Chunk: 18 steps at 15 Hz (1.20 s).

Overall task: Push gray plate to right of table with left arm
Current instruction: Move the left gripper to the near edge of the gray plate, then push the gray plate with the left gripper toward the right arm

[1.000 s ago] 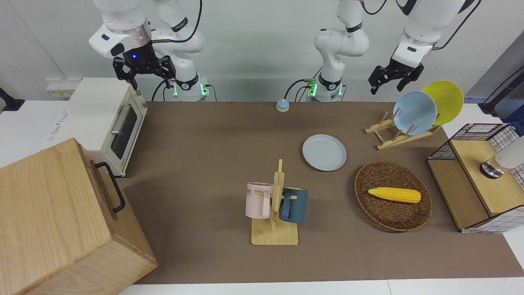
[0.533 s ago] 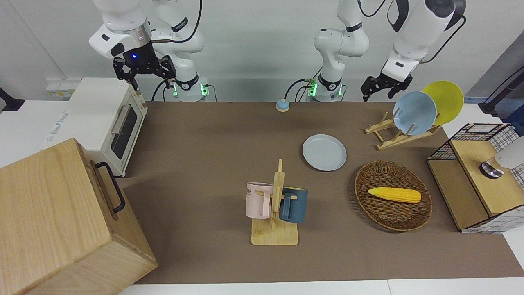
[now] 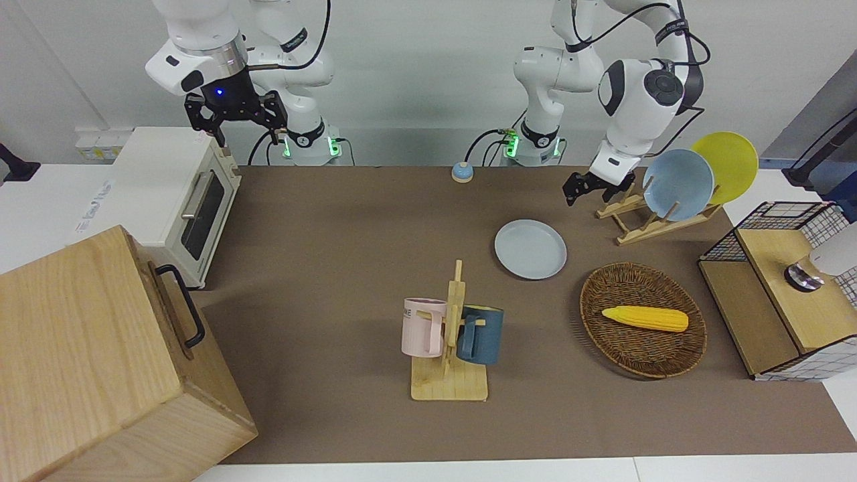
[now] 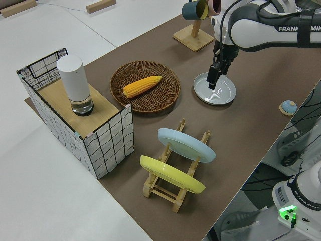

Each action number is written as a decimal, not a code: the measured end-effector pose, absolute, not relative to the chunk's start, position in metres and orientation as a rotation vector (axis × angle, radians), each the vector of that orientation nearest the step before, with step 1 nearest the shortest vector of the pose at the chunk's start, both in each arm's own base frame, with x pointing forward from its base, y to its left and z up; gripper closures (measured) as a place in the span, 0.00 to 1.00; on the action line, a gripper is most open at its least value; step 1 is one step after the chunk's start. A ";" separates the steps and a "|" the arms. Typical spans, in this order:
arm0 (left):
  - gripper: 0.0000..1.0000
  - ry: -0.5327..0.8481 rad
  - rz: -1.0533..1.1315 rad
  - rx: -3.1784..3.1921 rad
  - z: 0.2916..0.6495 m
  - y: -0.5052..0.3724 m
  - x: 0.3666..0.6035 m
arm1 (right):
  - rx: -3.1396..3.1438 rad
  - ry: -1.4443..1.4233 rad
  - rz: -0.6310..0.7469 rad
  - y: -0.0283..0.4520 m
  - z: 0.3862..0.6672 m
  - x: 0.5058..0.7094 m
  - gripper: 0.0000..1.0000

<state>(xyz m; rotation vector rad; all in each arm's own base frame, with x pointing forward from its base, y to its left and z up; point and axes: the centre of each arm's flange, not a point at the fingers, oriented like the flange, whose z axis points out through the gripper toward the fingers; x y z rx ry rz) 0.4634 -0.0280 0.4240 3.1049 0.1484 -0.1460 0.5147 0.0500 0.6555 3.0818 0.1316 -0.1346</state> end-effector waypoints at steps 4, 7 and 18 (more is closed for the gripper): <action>0.01 0.177 -0.149 3.082 0.377 -0.033 0.456 | 3.082 0.132 -0.135 0.050 0.656 0.515 0.00; 0.01 0.197 -0.145 3.081 0.343 -0.038 0.463 | 3.082 0.132 -0.135 0.050 0.656 0.515 0.00; 0.65 0.288 -0.132 3.042 0.301 -0.044 0.474 | 3.082 0.132 -0.135 0.050 0.656 0.515 0.00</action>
